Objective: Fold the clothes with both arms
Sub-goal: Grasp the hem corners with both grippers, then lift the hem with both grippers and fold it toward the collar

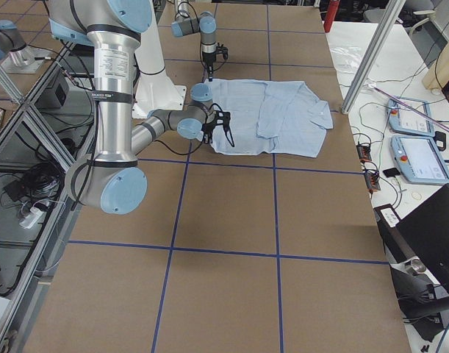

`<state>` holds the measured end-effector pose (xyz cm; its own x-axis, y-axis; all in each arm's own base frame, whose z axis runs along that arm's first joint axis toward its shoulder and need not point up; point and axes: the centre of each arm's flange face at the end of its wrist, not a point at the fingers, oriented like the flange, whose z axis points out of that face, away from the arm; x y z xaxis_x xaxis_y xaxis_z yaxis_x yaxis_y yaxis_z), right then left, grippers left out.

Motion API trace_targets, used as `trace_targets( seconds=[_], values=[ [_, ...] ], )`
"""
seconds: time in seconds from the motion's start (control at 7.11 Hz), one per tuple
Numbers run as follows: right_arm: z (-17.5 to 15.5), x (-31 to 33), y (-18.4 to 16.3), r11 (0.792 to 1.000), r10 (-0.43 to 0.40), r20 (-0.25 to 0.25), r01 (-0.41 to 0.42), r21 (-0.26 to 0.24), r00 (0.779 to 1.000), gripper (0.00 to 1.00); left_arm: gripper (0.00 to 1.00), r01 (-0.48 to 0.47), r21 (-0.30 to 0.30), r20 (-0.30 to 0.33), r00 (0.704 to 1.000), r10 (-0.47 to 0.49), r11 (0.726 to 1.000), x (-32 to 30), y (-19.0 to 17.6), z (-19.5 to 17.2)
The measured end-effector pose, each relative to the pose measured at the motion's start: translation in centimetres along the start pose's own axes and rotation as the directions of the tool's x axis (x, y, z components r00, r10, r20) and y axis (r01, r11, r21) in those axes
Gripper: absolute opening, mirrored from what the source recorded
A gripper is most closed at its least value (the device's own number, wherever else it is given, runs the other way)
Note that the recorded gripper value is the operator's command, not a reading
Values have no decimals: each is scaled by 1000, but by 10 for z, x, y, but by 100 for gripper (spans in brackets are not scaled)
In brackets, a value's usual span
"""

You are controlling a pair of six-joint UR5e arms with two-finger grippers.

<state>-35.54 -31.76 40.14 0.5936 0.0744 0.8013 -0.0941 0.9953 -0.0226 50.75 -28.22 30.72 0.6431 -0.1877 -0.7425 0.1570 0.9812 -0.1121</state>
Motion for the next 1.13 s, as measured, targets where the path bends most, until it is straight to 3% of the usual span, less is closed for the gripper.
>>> trace_targets(
  seconds=[0.7, 1.13],
  values=[
    [-16, -4, -21, 1000, 21, 34, -22, 16, 999, 0, 0, -21, 39, -54, 998, 23, 999, 5, -27, -34],
    [-50, -17, -72, 995, 62, 105, -69, 67, 993, 0, 0, 5, 85, -122, 992, 6, 996, 6, -91, -85]
  ],
)
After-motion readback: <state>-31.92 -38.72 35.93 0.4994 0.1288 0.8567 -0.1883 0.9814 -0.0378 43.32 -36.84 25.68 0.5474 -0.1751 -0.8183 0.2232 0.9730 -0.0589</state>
